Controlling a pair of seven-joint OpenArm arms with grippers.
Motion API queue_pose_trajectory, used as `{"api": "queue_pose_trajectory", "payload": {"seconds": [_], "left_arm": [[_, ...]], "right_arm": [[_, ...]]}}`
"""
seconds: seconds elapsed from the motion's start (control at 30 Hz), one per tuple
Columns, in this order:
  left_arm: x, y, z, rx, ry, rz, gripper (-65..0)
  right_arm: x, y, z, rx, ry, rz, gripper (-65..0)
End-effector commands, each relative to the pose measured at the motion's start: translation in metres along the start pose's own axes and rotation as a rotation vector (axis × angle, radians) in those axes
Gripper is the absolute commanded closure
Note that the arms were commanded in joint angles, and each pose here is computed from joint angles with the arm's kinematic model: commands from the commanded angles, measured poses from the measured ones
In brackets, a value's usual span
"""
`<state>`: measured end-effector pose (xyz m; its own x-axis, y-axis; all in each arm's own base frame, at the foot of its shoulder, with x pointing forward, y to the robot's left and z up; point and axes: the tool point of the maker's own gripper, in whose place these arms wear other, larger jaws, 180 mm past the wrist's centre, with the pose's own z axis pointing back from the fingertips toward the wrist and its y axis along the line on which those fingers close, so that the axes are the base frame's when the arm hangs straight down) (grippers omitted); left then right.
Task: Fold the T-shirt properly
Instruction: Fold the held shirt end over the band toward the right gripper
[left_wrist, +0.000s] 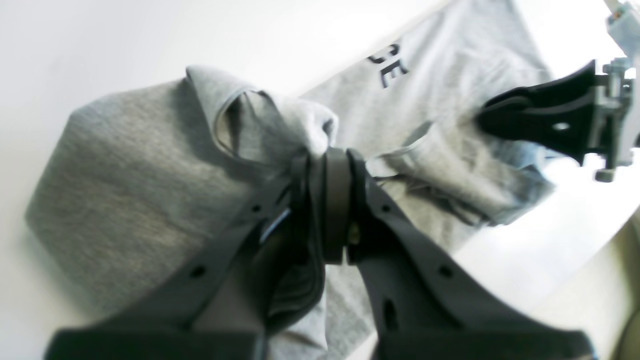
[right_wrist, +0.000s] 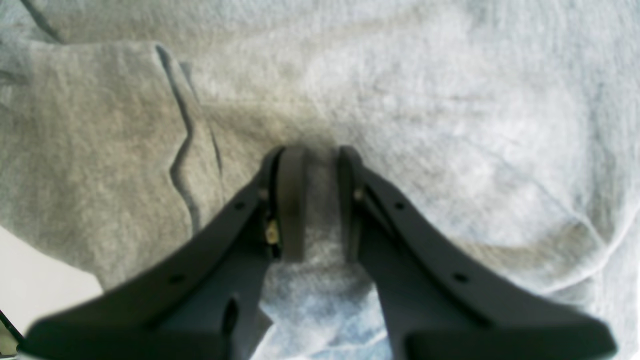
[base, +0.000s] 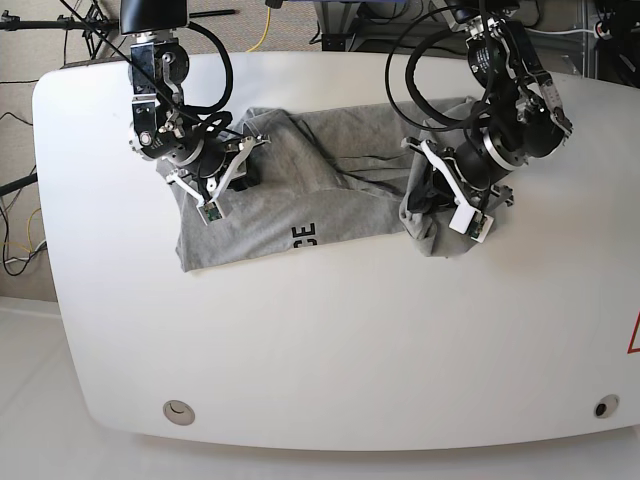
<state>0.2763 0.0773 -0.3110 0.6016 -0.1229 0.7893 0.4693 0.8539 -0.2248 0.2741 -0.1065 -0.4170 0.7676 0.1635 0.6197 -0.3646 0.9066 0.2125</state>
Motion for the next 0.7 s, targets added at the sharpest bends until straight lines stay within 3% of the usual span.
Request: {"api": "queue_pose_trajectory", "payload": {"seconds": [0.0,0.6,0.67], "left_arm": [[0.01,-0.004,-0.003,-0.021,-0.028,-0.009,-1.7],[0.01,-0.061,-0.036,-0.212,0.011,-0.083,-3.5],[0.01,-0.063,-0.039,-0.226,0.004,-0.068,-9.1]], "right_arm": [[0.012,-0.002,0.004,-0.003,-0.036,0.017,-10.7],[0.012,-0.003,0.005,-0.005,-0.038,0.02,-10.9],[0.013,-0.001,0.004,-0.002,-0.038,0.019,-11.1]]}}
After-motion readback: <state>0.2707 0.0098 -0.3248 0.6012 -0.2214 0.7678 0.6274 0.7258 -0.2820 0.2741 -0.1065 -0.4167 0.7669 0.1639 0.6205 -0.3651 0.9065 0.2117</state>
